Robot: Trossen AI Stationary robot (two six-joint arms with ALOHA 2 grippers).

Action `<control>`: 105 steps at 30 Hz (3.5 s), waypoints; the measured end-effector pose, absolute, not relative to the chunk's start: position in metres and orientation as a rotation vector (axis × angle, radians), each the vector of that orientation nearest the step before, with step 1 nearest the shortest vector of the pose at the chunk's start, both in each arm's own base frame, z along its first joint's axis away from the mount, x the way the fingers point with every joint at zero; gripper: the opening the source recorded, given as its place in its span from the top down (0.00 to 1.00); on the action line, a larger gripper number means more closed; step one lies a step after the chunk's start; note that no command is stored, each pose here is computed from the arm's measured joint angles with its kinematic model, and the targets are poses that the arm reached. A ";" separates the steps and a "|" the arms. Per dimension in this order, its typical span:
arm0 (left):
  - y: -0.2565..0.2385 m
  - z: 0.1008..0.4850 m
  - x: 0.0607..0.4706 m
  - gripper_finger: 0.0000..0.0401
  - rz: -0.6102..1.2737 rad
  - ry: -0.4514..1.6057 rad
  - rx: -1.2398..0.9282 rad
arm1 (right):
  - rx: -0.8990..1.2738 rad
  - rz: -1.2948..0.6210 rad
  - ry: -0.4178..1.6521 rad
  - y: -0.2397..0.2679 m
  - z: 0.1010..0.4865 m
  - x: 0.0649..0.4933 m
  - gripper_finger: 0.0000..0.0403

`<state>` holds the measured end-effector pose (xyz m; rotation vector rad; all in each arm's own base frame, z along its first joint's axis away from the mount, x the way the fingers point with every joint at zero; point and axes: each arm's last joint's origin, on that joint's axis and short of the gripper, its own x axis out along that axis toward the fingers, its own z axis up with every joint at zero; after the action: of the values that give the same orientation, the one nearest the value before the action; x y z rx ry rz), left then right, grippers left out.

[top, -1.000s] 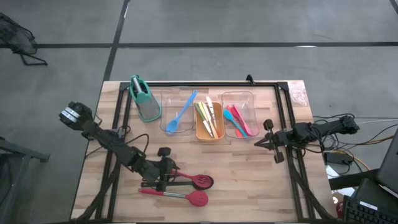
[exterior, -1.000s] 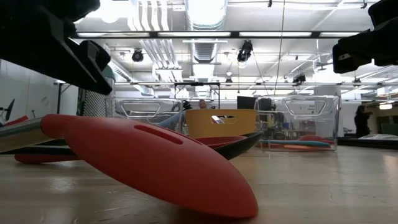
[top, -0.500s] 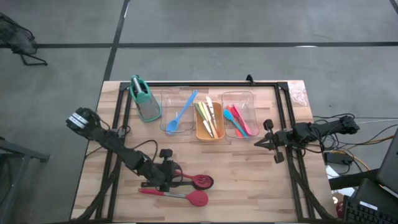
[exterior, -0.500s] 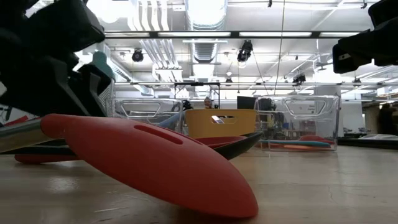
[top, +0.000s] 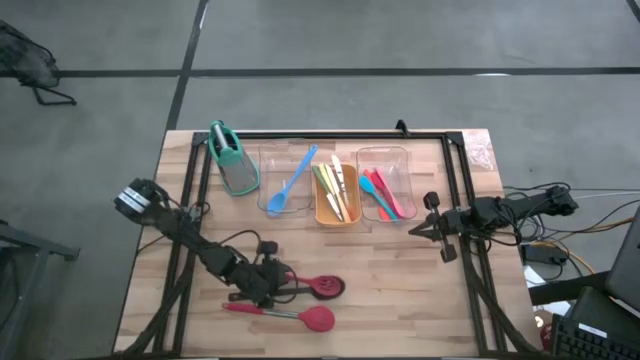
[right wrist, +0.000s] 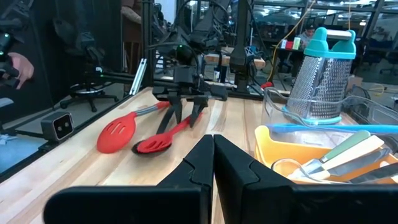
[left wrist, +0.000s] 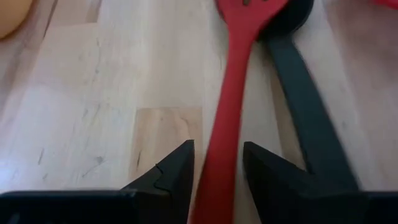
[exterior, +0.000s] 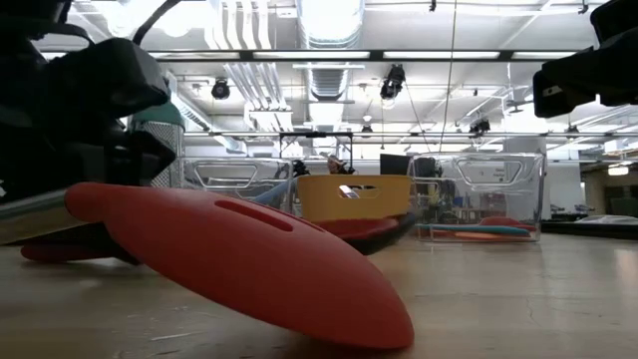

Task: Pick & Place Kitchen Items
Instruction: Put the red serving spoon into the left transparent bin

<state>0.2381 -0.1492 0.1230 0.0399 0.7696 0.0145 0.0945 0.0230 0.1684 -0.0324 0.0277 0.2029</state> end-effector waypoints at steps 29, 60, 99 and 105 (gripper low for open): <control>-0.148 0.123 0.243 0.83 0.042 0.755 0.011 | -0.032 0.203 0.028 0.023 0.168 0.094 0.98; -0.116 0.207 0.236 0.81 0.724 0.220 0.046 | -0.032 0.203 0.028 0.023 0.168 0.094 0.98; 0.010 0.201 0.254 0.81 1.006 0.380 -0.141 | -0.034 0.203 0.027 0.023 0.168 0.094 0.98; 0.012 0.183 0.251 0.81 1.041 0.410 -0.149 | -0.033 0.203 0.027 0.023 0.168 0.094 0.98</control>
<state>0.2515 0.0116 0.1827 -0.1486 0.4097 1.0409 0.0944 0.0231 0.1684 -0.0331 0.0271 0.2033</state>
